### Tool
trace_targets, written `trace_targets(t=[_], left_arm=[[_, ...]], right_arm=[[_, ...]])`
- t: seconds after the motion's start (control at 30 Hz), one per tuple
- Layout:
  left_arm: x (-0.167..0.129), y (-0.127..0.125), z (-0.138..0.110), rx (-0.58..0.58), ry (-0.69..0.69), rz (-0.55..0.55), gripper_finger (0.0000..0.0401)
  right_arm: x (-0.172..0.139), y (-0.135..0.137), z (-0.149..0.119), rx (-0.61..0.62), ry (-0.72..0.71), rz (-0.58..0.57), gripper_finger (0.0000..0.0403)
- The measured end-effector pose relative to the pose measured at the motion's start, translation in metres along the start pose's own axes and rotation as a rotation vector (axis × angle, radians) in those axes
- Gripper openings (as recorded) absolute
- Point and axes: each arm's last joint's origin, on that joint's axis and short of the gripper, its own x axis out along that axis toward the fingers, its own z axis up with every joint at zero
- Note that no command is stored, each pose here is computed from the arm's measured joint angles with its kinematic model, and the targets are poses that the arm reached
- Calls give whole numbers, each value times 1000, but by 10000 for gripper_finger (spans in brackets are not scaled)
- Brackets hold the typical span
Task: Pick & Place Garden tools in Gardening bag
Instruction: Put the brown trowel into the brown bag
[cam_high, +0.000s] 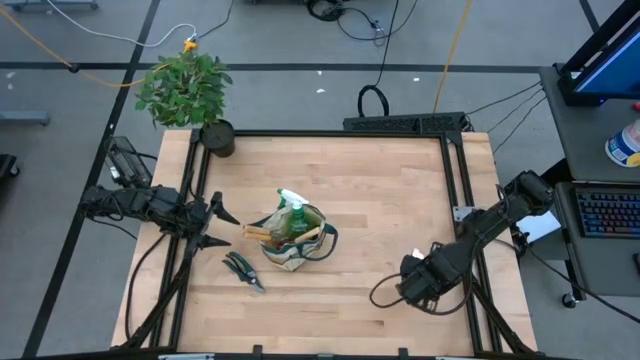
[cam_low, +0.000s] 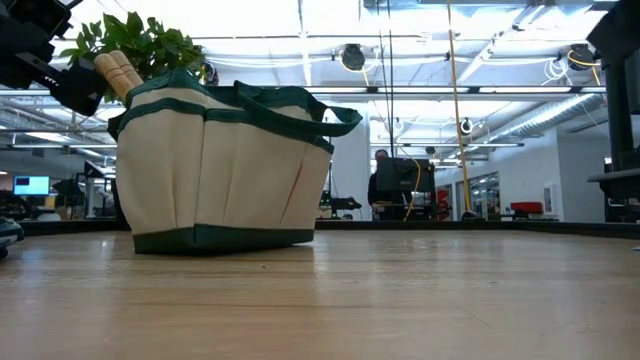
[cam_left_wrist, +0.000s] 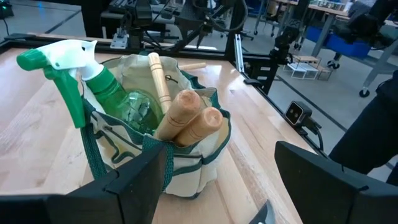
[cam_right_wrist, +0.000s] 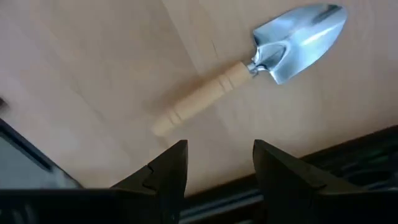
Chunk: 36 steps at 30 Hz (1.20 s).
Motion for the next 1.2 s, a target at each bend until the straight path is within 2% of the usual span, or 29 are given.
trace_targets(t=[0.2,0.37,0.53,0.83,1.0,1.2], left_arm=[[0,0,0,-2,0,0,308],[0,0,0,-12,0,-1,308],[0,0,0,-37,2,-3,308],[0,0,0,-79,3,-2,308],[0,0,0,-111,3,-1,308],[0,0,0,-117,2,0,308]], right_arm=[[5,-6,-5,-311,30,-66,173],[15,-9,-1,-627,-13,-115,173],[30,-8,3,-922,-59,-103,173],[50,-12,5,-1199,-68,-98,173],[60,-18,5,-1303,-38,-115,173],[64,-13,8,-1423,-108,-87,173]])
